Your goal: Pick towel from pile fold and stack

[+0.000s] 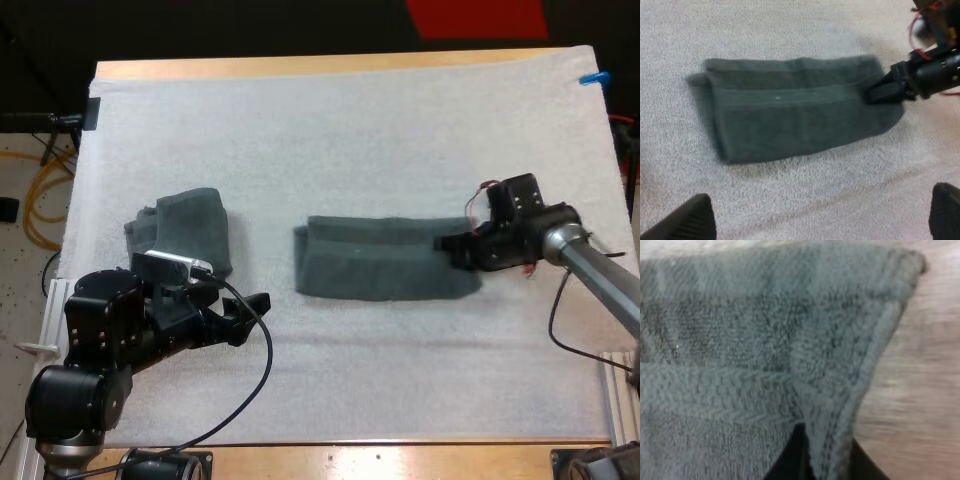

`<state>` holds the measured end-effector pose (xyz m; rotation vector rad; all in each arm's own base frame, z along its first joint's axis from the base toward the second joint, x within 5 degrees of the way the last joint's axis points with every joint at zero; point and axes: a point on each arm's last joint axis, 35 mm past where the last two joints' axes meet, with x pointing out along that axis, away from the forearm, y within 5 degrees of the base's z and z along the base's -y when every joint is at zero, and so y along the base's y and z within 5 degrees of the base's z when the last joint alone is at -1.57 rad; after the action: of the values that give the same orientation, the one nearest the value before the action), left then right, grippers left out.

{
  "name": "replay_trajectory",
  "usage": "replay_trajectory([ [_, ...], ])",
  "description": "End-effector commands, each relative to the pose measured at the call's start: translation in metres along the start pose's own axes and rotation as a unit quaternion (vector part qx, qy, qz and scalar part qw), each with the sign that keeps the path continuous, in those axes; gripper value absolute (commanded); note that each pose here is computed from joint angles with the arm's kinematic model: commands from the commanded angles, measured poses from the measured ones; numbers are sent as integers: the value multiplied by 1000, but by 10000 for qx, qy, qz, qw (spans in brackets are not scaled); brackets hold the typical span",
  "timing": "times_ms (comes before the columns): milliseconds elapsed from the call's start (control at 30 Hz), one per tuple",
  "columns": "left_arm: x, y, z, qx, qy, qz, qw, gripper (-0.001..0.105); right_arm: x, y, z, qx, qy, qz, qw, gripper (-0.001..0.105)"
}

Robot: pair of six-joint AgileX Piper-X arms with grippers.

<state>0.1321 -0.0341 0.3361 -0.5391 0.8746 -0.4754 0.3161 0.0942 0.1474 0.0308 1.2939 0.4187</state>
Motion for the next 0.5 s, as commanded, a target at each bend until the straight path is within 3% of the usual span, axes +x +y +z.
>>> replay_trajectory([
  [0,-2,-2,0,17,-33,-61,10000,82,-17,-3,3,-346,-47,-809,9961,1],
  [67,-2,-2,0,17,-33,-61,10000,82,-34,-3,6,-717,17,-1473,9865,1],
  [133,-2,-2,0,17,-33,-61,10000,82,-55,-3,11,-1120,143,-2266,9674,1],
  [233,-2,-2,0,17,-33,-61,10000,82,-76,-1,21,-1448,130,-2863,9470,1],
  [367,-2,-2,0,17,-33,-61,10000,82,-88,3,29,-1423,25,-2734,9513,1],
  [467,-2,-2,0,17,-33,-61,10000,82,-88,10,30,-984,-151,-2091,9728,1],
])
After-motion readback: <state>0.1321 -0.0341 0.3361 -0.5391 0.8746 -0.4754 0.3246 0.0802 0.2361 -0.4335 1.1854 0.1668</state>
